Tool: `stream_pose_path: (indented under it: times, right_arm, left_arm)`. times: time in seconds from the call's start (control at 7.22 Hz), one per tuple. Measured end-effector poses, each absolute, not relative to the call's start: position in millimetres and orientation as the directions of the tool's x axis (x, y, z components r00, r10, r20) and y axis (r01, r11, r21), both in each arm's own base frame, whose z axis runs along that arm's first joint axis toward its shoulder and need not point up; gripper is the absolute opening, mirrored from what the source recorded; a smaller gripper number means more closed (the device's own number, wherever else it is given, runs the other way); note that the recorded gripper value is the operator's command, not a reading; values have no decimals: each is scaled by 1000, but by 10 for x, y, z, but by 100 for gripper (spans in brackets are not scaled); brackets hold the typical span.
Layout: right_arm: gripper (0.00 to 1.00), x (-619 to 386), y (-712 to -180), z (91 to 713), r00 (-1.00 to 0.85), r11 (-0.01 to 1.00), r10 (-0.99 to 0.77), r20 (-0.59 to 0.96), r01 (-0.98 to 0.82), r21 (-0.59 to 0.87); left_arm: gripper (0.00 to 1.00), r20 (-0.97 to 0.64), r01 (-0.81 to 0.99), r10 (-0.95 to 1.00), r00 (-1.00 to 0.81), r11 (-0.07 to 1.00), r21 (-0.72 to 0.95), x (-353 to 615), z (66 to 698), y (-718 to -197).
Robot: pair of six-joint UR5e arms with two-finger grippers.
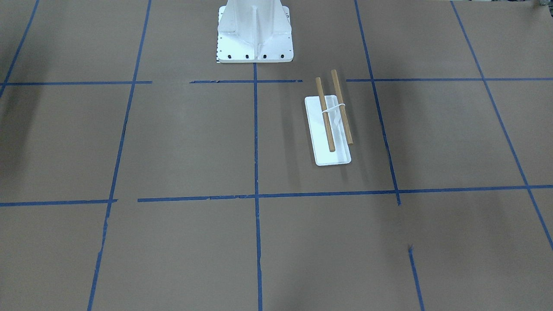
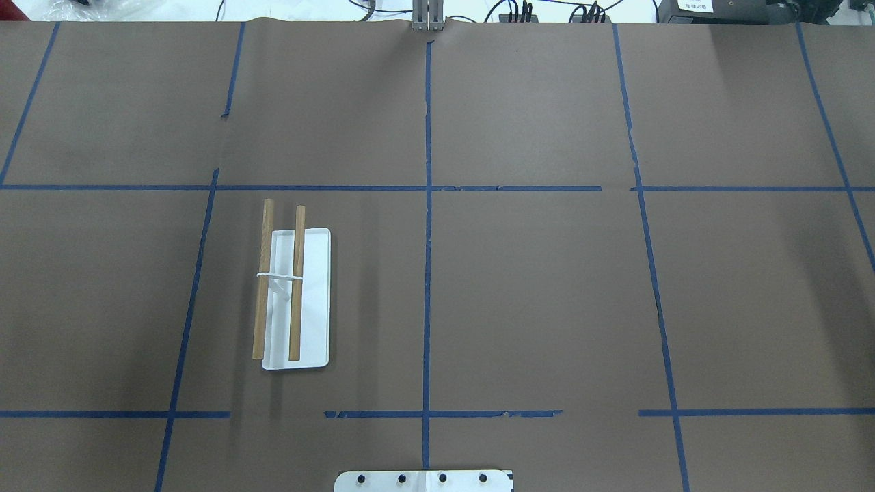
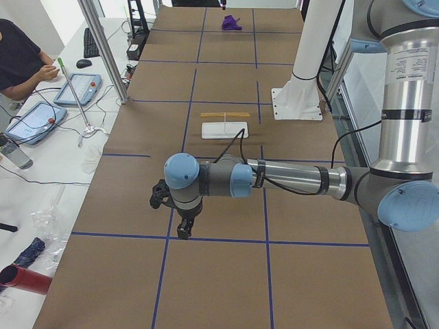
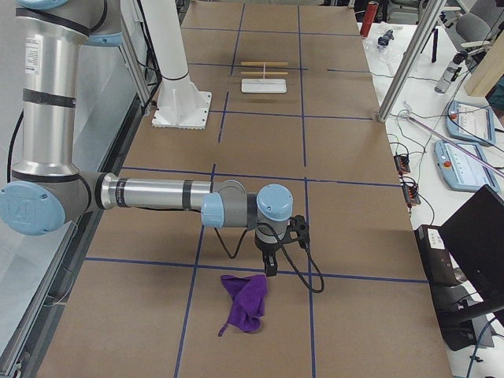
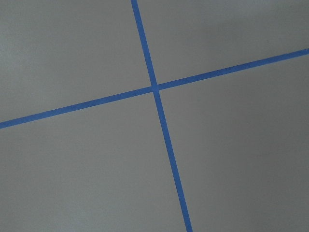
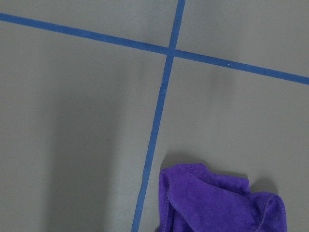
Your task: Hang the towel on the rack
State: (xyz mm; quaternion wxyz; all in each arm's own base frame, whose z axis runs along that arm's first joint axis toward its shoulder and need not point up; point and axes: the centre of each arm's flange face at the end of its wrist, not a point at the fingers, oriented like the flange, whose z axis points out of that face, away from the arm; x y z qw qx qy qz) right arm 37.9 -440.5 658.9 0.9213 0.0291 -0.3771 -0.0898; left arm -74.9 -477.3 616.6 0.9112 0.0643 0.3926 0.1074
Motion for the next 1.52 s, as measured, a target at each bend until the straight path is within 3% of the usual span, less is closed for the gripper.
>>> stream_pose_path:
  times: [0.69, 1.11, 1.52]
  right_arm:
    - [100, 363, -4363, 6609, 679, 980, -197, 707, 138, 141]
    - [100, 374, -4169, 6616, 692, 993, -114, 713, 59, 102]
    - [100, -37, -4145, 6704, 749, 976, -218, 625, 156, 154]
  left_arm:
    - [100, -691, -153, 281, 666, 958, 242, -742, 6111, -4756]
    - [100, -695, -146, 270, 666, 961, 234, -737, 6137, -4775]
    - [100, -689, -146, 286, 665, 956, 256, -737, 6157, -4768]
